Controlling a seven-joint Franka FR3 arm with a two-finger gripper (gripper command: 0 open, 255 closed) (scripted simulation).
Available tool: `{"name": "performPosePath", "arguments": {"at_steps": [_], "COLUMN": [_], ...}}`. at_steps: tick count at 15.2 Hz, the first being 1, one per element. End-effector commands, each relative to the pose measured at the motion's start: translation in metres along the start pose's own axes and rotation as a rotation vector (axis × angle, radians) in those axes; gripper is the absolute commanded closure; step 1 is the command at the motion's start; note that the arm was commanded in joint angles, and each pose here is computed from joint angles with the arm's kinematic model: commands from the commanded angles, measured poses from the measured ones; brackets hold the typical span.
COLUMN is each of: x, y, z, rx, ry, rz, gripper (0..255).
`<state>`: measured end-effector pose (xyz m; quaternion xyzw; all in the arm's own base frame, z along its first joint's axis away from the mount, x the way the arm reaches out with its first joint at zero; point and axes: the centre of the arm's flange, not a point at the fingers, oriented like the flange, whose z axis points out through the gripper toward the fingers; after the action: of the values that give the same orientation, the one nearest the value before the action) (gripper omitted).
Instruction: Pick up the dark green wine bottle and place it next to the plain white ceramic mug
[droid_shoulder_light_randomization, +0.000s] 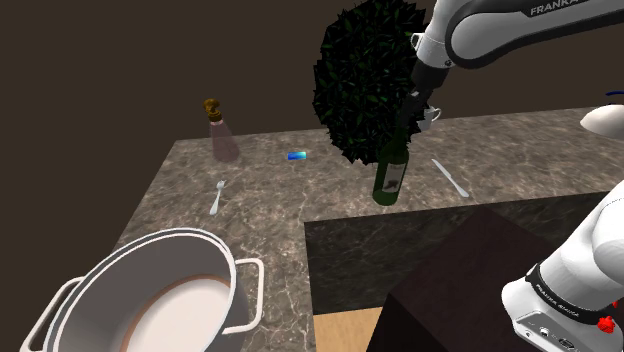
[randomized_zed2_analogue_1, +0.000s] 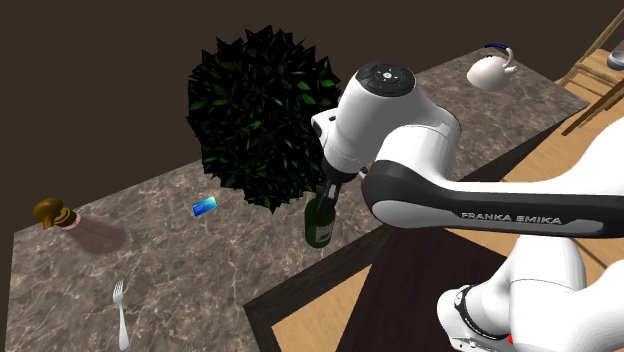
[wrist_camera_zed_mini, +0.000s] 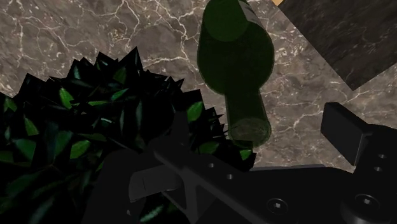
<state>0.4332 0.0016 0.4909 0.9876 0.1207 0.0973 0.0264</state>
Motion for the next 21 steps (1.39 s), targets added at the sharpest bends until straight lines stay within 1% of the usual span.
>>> {"name": "performPosePath", "arguments": {"at_steps": [1, 4, 12, 13, 21], "x": [0.000, 0.000, 0.000, 0.000, 0.000], "y": [0.000, 0.000, 0.000, 0.000, 0.000], "z": [0.011, 0.030, 0.030, 0.030, 0.030], "rx": [0.000, 0.000, 0.000, 0.000, 0.000], "ry": [0.001, 0.001, 0.001, 0.001, 0.001], "rz": [-0.002, -0.002, -0.002, -0.002, -0.002], "gripper": [0, 0, 0, 255, 255]}}
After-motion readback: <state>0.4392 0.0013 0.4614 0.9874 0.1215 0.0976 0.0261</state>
